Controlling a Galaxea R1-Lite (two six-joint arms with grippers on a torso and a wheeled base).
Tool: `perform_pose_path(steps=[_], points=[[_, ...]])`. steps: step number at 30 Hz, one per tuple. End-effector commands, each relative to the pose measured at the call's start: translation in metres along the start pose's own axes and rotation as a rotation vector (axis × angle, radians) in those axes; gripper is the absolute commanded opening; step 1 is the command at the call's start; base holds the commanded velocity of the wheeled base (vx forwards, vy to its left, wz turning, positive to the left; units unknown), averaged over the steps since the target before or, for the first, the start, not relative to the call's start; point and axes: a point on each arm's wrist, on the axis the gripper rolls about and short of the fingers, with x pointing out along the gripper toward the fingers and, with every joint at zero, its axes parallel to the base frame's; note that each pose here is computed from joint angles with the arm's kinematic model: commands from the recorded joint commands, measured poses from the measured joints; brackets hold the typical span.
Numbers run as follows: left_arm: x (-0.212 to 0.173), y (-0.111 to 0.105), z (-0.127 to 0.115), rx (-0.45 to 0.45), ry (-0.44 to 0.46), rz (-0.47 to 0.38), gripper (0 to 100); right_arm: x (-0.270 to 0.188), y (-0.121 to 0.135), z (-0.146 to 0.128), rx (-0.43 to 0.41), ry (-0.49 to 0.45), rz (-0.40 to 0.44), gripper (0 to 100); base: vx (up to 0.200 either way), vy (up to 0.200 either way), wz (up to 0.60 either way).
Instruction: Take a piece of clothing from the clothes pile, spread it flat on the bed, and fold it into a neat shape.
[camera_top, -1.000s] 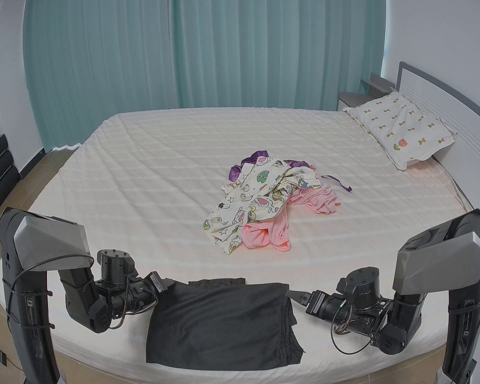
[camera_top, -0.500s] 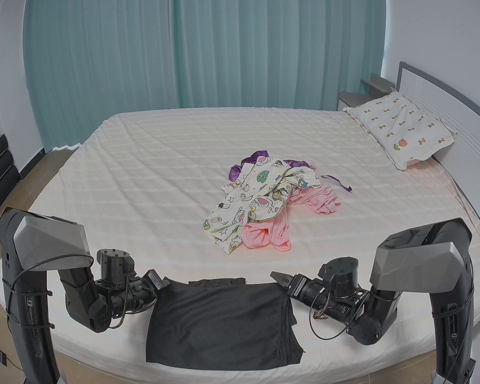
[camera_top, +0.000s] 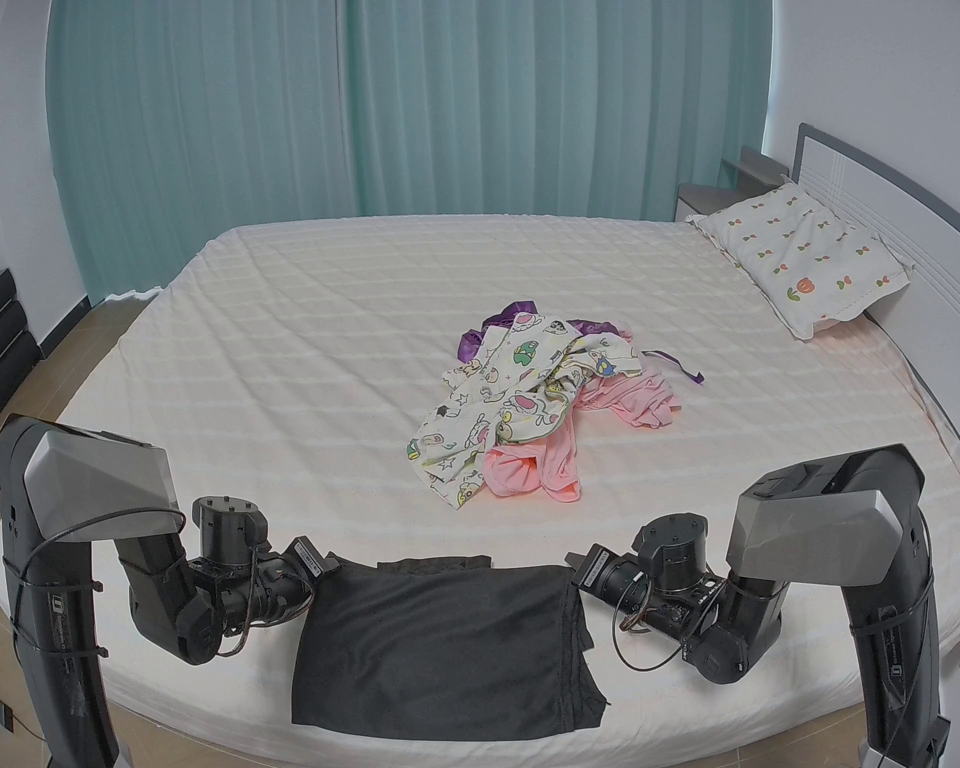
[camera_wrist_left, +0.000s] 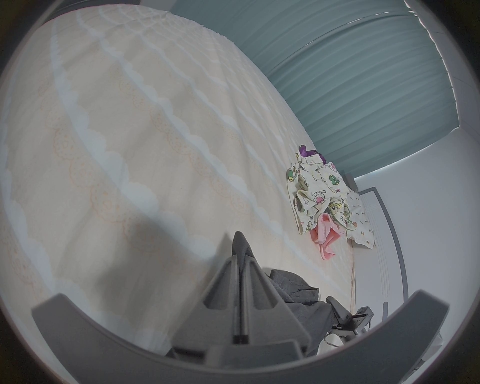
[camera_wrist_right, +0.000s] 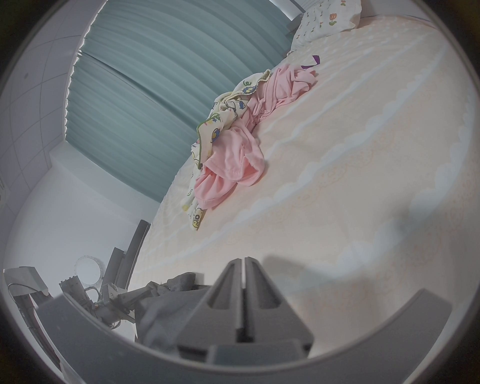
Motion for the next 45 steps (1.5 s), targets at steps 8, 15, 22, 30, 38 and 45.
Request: perform_pose_path(steps=[8,15,22,30,38,45], points=[[-0.001,0.000,0.000,0.001,-0.001,0.001,0,0.000,-0.006,0.010,0.014,-0.065,-0.035,0,0.000,0.000,0.00],[-0.002,0.001,-0.001,-0.001,0.001,0.004,0,-0.003,-0.007,0.012,0.015,-0.067,-0.042,0,0.000,0.000,0.00],[-0.002,0.001,-0.001,-0.001,0.002,0.005,0,-0.005,-0.001,-0.001,-0.004,-0.036,-0.025,100,0.000,0.000,0.00],[-0.002,0.001,-0.001,0.001,0.001,0.004,0,-0.004,0.002,0.000,-0.002,-0.062,0.021,100,0.000,0.000,0.00],[-0.002,0.001,-0.001,0.000,0.002,0.007,0,-0.009,0.005,-0.008,-0.013,-0.035,0.020,100,0.000,0.000,0.00],[-0.002,0.001,-0.001,0.000,0.002,0.007,0,-0.011,0.003,-0.010,-0.012,-0.024,0.016,0,0.000,0.000,0.00]])
